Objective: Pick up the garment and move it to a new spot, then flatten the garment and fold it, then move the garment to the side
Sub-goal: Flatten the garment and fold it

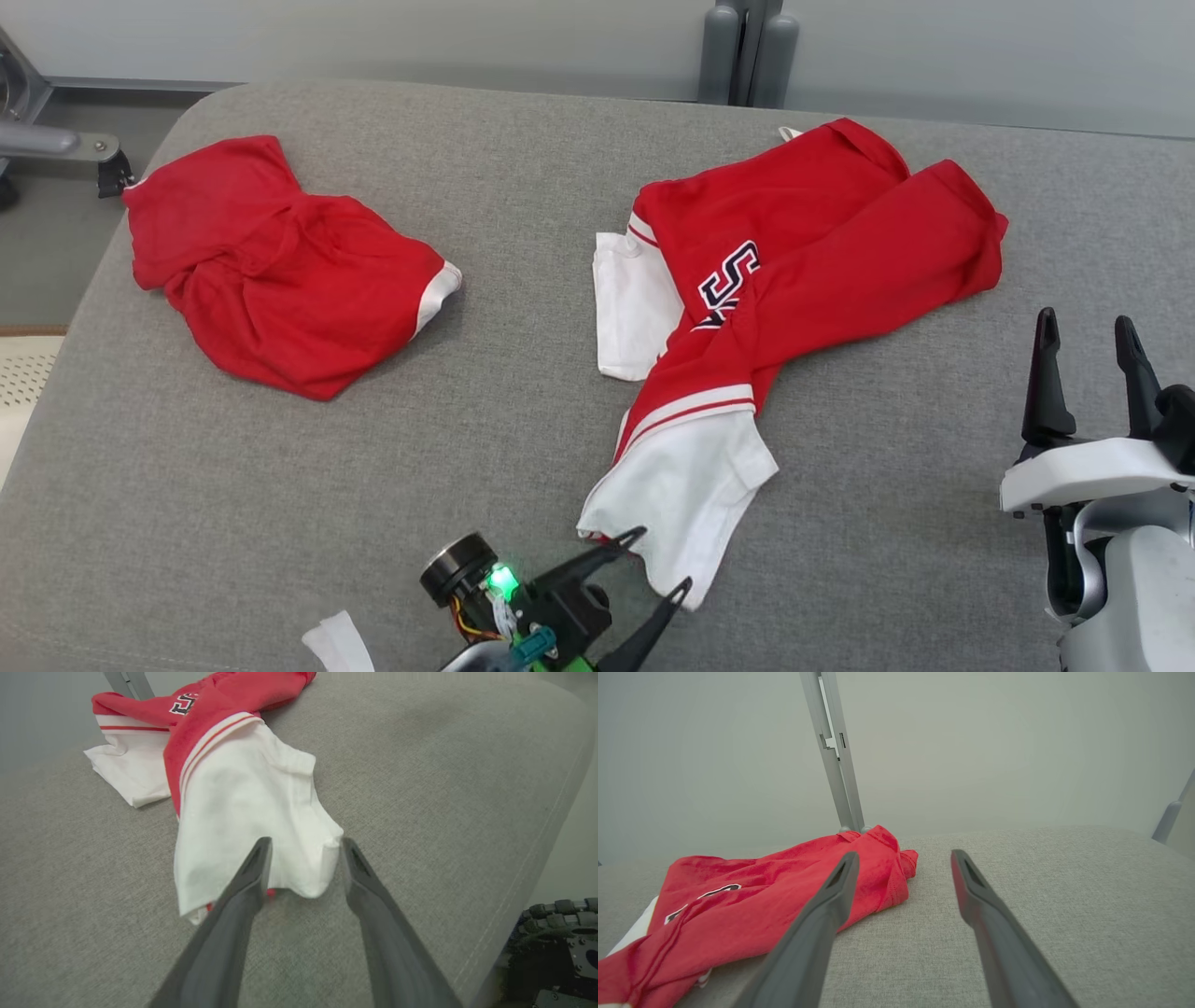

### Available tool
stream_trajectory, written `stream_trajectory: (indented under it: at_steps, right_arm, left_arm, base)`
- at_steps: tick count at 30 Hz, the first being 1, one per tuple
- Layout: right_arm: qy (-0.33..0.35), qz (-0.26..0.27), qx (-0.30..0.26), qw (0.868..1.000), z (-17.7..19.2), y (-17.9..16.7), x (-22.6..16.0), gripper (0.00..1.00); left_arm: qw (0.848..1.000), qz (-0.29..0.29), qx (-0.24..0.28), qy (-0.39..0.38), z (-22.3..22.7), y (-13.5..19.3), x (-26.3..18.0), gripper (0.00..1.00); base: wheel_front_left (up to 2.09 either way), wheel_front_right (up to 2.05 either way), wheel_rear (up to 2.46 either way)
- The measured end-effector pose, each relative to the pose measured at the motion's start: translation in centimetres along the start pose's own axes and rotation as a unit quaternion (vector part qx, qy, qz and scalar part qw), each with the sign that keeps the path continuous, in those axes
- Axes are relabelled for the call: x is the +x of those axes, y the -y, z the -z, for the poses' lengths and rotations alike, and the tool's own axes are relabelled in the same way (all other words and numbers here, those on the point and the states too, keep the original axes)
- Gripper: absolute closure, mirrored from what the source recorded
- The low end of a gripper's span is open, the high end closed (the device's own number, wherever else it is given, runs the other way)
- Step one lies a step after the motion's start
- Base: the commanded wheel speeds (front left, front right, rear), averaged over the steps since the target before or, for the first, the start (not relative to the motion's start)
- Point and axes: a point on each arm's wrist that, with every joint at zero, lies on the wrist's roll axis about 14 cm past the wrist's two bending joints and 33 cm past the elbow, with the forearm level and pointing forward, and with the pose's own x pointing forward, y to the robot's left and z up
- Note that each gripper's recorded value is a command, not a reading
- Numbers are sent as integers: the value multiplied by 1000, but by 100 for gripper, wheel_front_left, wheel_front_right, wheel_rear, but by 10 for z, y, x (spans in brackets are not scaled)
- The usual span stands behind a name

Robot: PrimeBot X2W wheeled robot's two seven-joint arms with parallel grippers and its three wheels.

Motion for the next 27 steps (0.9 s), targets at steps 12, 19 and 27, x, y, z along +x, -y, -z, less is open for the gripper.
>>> stream_trajectory:
  at_steps: [12,19,27]
  right_arm:
    - [23,-15,2,1000,-16,-11,3,0]
    - [24,-84,2,996,-15,-59,7,0]
    - [-40,-218,-42,974,4,-145,34,0]
  left_arm:
    - [970,-190,-51,143,-82,-95,-18,0]
    - [888,-378,-125,229,-104,-168,-86,0]
    - [892,-369,-144,216,-89,-162,-85,0]
  base:
    - [0,0,0]
    - [0,0,0]
    - [0,0,0]
